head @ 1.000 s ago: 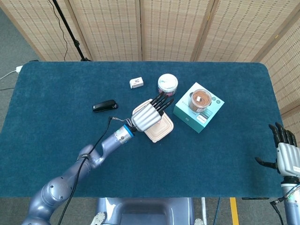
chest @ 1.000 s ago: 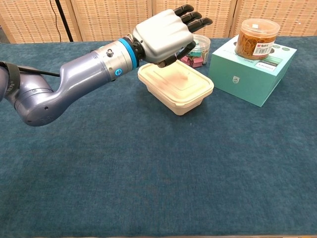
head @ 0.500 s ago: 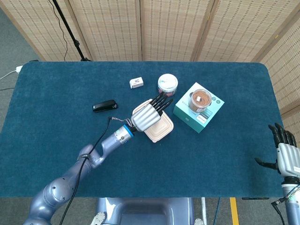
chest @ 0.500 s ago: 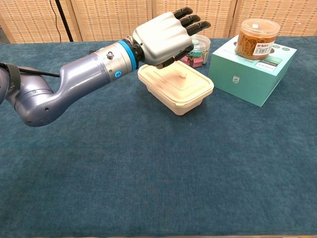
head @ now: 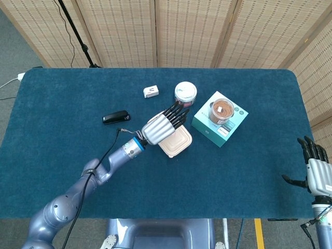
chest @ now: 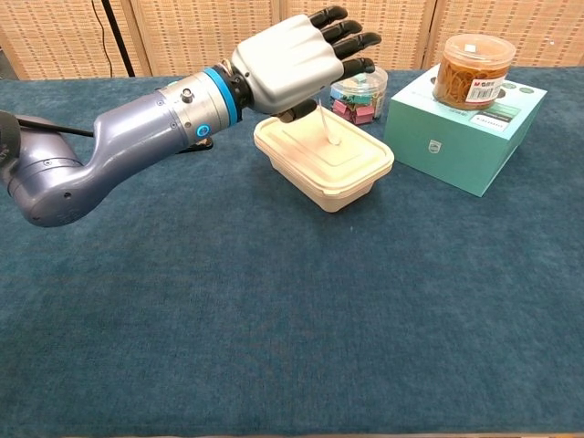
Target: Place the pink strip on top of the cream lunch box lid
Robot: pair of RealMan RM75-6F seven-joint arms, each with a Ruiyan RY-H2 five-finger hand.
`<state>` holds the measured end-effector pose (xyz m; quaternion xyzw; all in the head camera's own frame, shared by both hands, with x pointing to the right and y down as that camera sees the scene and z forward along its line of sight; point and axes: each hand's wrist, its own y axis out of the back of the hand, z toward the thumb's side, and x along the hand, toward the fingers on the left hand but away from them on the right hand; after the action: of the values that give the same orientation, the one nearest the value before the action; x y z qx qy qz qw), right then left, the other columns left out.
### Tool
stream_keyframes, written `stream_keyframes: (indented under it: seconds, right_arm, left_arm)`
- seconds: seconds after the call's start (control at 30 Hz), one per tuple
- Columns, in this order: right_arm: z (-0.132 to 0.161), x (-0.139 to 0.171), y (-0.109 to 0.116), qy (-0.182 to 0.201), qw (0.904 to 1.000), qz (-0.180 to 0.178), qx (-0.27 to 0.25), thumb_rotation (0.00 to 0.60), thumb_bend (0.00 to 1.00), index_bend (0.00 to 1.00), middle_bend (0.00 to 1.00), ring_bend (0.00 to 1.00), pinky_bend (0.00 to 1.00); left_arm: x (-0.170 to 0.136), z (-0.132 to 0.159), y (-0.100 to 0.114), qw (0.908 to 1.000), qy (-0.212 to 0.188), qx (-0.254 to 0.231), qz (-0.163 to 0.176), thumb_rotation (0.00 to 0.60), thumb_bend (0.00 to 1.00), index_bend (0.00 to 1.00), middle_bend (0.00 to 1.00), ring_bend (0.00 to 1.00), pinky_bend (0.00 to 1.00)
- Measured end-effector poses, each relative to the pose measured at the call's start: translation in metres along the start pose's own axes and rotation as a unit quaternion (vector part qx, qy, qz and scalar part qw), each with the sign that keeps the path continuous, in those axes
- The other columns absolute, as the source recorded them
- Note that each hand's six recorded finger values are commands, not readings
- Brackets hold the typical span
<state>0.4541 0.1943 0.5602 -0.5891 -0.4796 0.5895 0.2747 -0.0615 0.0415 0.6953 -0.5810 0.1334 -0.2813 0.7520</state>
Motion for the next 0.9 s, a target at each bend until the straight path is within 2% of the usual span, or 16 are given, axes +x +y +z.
stream_keyframes:
  seconds: [0.3, 0.4, 0.47, 0.57, 0.6, 0.7, 0.83, 0.9]
  right_arm:
    - [0.001, 0.002, -0.001, 0.001, 1.0, 0.001, 0.006, 0.6, 0.0, 0.0, 0.0, 0.0, 0.0]
    - [0.002, 0.002, -0.002, 0.002, 1.0, 0.002, 0.009, 0.6, 0.0, 0.0, 0.0, 0.0, 0.0]
    - [0.004, 0.002, -0.003, 0.005, 0.9999, 0.003, 0.013, 0.6, 0.0, 0.0, 0.0, 0.0, 0.0]
    - [0.007, 0.002, -0.004, 0.014, 0.9997, 0.003, 0.017, 0.6, 0.0, 0.0, 0.0, 0.0, 0.0]
    - [0.008, 0.002, -0.004, 0.017, 0.9997, 0.002, 0.018, 0.6, 0.0, 0.0, 0.0, 0.0, 0.0]
    - [0.012, 0.003, -0.004, 0.026, 0.9993, -0.002, 0.026, 0.6, 0.0, 0.0, 0.0, 0.0, 0.0]
    - [0.021, 0.005, -0.003, 0.046, 0.9973, -0.011, 0.057, 0.6, 0.0, 0.0, 0.0, 0.0, 0.01]
    - [0.028, 0.006, -0.001, 0.06, 0.9956, -0.02, 0.069, 0.6, 0.0, 0.0, 0.03, 0.02, 0.08]
  left_arm:
    - [-0.02, -0.025, 0.013, 0.9975, 0.012, -0.062, 0.03, 0.6, 0.33, 0.0, 0.0, 0.0, 0.0]
    - [-0.031, -0.036, 0.019, 0.9953, 0.018, -0.088, 0.036, 0.6, 0.27, 0.0, 0.0, 0.0, 0.0]
    - [-0.041, -0.045, 0.021, 0.9932, 0.026, -0.109, 0.033, 0.6, 0.18, 0.0, 0.0, 0.0, 0.0]
    - [-0.057, -0.058, 0.027, 0.9889, 0.038, -0.142, 0.022, 0.6, 0.03, 0.0, 0.0, 0.0, 0.0]
    - [-0.063, -0.062, 0.029, 0.9871, 0.041, -0.154, 0.017, 0.6, 0.01, 0.0, 0.0, 0.0, 0.0]
    - [-0.084, -0.076, 0.038, 0.9798, 0.057, -0.192, -0.005, 0.6, 0.0, 0.0, 0.0, 0.0, 0.0]
    - [-0.133, -0.111, 0.05, 0.9651, 0.102, -0.237, -0.046, 0.6, 0.0, 0.0, 0.0, 0.0, 0.0]
    - [-0.159, -0.126, 0.054, 0.9566, 0.129, -0.253, -0.066, 0.6, 0.0, 0.0, 0.0, 0.0, 0.0]
